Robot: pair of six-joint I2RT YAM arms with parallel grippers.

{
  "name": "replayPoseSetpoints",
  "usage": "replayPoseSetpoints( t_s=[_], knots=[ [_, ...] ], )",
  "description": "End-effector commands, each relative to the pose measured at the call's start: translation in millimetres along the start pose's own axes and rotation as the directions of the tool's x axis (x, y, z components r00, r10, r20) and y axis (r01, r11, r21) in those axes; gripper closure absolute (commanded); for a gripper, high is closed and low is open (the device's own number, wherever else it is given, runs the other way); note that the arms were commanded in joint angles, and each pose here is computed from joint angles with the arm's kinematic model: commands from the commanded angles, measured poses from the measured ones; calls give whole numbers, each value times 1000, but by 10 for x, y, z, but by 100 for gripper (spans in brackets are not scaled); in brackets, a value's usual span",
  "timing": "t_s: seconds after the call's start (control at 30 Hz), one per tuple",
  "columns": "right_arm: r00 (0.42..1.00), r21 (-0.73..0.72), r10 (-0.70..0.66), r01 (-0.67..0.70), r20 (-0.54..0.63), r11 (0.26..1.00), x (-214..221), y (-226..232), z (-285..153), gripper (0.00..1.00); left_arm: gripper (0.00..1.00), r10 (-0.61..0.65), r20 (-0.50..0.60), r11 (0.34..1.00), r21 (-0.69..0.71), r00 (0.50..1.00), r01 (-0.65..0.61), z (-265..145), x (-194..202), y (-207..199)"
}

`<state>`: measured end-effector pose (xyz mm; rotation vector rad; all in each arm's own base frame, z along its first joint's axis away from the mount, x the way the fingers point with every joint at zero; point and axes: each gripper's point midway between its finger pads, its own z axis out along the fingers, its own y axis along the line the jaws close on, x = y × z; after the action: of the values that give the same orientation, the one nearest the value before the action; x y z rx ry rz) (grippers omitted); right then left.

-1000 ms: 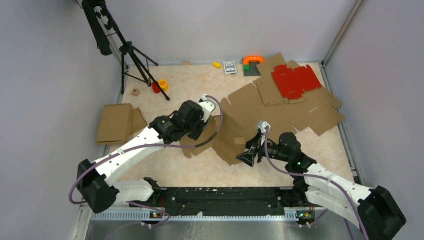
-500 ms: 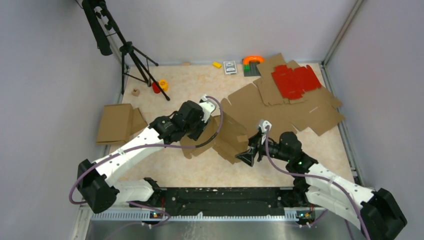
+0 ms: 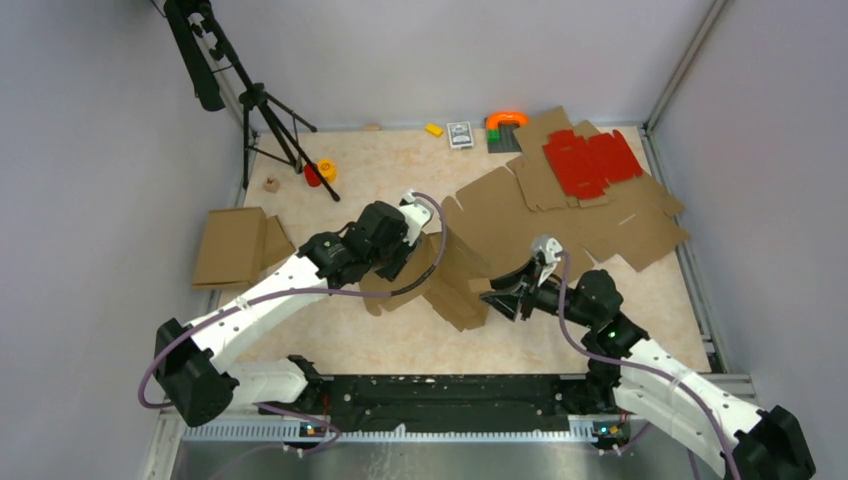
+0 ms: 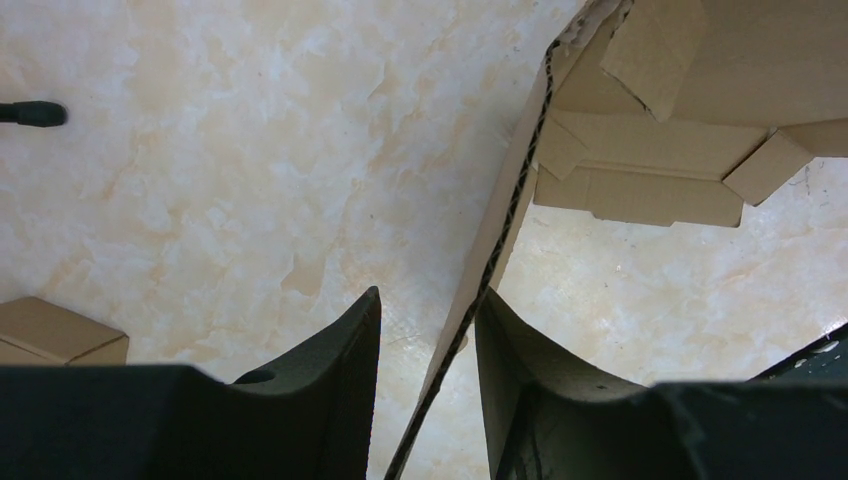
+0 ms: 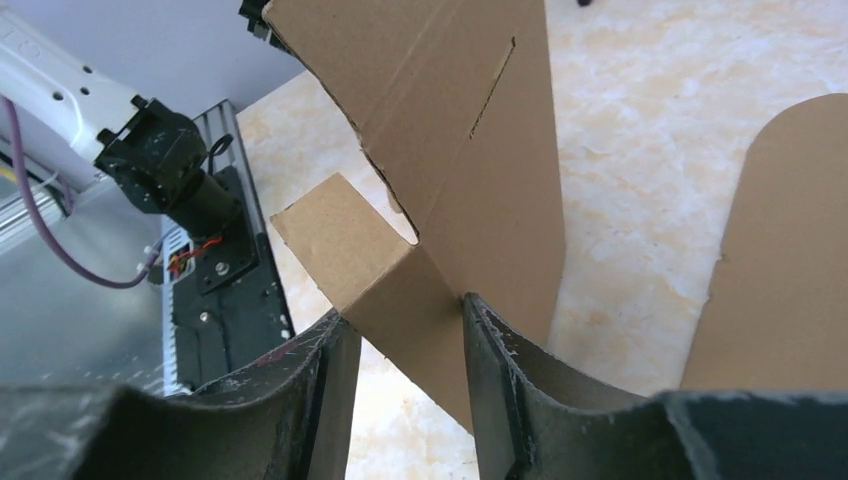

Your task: Fold the paper box

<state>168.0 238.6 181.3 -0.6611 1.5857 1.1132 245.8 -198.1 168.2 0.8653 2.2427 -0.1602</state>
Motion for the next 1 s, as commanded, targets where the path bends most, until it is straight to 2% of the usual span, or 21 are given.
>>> replayPoseSetpoints(
  t_s=[0.0,0.17,0.33,0.7,0.97],
  knots=[
    [999,-101,-45,47,22,994,-211,166,68,58,72,0,40,1000,18,999,-1,-16,-102,-33],
    [998,-248,-56,51,-14,967,-196,394,82,43,71,7,40,1000,9,999,-7,-53,-108,-10],
    [995,-334,-80,58,-54,941,-125,534,17,38,72,13,35,1000,6,999,-13,-55,-100,-2],
    [992,-409,-118,90,-43,908,-109,628,58,40,72,20,27,999,31,999,-20,-24,-118,-48],
    [989,-429,-139,101,-56,898,-118,627,155,58,72,13,27,999,33,1000,-14,-20,-125,-55]
  ],
)
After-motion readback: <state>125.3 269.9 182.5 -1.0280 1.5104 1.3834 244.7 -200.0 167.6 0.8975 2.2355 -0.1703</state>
